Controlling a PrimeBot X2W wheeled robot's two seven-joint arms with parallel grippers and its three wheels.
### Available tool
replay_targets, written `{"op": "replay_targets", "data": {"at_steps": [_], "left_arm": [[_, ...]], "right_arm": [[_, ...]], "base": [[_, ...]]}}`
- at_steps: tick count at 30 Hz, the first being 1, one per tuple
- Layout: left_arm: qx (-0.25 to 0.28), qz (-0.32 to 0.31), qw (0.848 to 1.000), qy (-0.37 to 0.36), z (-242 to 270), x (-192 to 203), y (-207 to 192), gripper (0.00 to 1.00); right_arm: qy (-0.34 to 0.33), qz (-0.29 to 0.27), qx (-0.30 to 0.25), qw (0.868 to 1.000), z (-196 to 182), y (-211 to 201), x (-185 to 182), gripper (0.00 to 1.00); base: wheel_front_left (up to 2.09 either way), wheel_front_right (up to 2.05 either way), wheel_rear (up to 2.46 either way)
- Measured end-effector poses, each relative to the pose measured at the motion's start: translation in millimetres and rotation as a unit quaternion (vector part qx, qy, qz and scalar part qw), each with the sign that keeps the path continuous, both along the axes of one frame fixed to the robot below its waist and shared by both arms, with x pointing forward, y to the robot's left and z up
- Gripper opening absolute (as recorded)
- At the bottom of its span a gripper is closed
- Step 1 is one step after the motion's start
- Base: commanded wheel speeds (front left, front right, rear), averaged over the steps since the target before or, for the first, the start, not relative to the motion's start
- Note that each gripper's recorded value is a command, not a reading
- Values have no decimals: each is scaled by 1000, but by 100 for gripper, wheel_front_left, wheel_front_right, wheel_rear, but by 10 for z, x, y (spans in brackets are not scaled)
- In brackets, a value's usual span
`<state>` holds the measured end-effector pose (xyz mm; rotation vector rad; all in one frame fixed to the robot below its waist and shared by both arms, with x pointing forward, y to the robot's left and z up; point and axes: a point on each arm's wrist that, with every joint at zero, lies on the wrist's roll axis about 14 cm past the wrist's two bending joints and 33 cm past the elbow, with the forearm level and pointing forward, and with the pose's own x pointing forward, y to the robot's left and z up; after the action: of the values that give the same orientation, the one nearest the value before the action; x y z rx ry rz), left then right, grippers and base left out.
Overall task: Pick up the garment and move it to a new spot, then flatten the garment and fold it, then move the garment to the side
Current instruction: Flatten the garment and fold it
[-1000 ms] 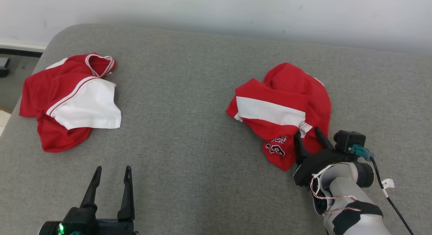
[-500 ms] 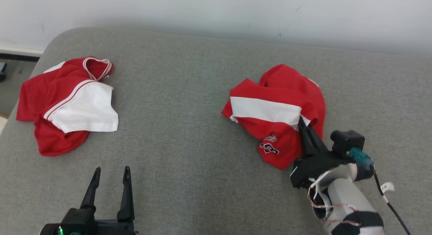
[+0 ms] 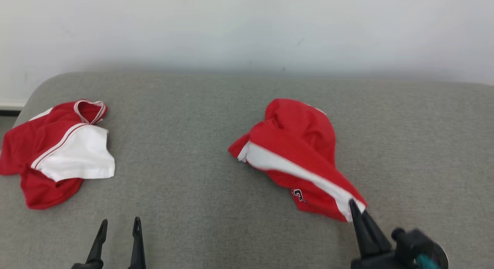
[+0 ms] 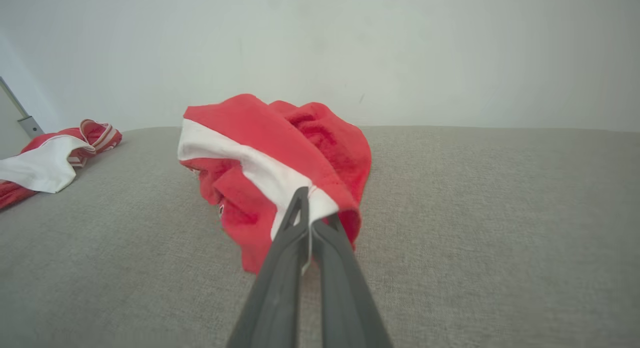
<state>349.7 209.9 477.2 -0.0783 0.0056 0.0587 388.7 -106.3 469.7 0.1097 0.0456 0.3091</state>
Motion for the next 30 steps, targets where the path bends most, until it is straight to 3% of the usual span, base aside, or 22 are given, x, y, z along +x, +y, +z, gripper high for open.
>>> {"op": "replay_targets", "data": {"at_steps": [7, 12, 13, 14, 15, 23, 30], "left_arm": [[-2, -23, 1000, -8, 45, 43, -140, 100], [-3, -36, 999, -10, 52, 87, -220, 100], [-3, -39, 999, -9, 48, 95, -238, 100], [-3, -39, 999, -9, 48, 95, -238, 100], [-3, -43, 999, -8, 44, 104, -258, 100], [-4, -46, 999, -12, 69, 104, -267, 100], [-4, -42, 999, -10, 54, 120, -234, 100]], "right_arm": [[48, 7, -48, 998, -340, -194, -607, 0], [81, -23, -63, 994, -534, -446, -734, 0], [89, -29, -63, 994, -576, -476, -743, 9], [89, -29, -63, 994, -576, -476, -743, 48], [82, -35, -56, 994, -533, -488, -698, 100], [8, -51, -33, 998, -70, -506, -512, 100], [-8, -69, -42, 997, 12, -569, -496, 100]], "base": [[0, 0, 0], [0, 0, 0], [0, 0, 0], [0, 0, 0], [0, 0, 0], [0, 0, 0], [0, 0, 0]]}}
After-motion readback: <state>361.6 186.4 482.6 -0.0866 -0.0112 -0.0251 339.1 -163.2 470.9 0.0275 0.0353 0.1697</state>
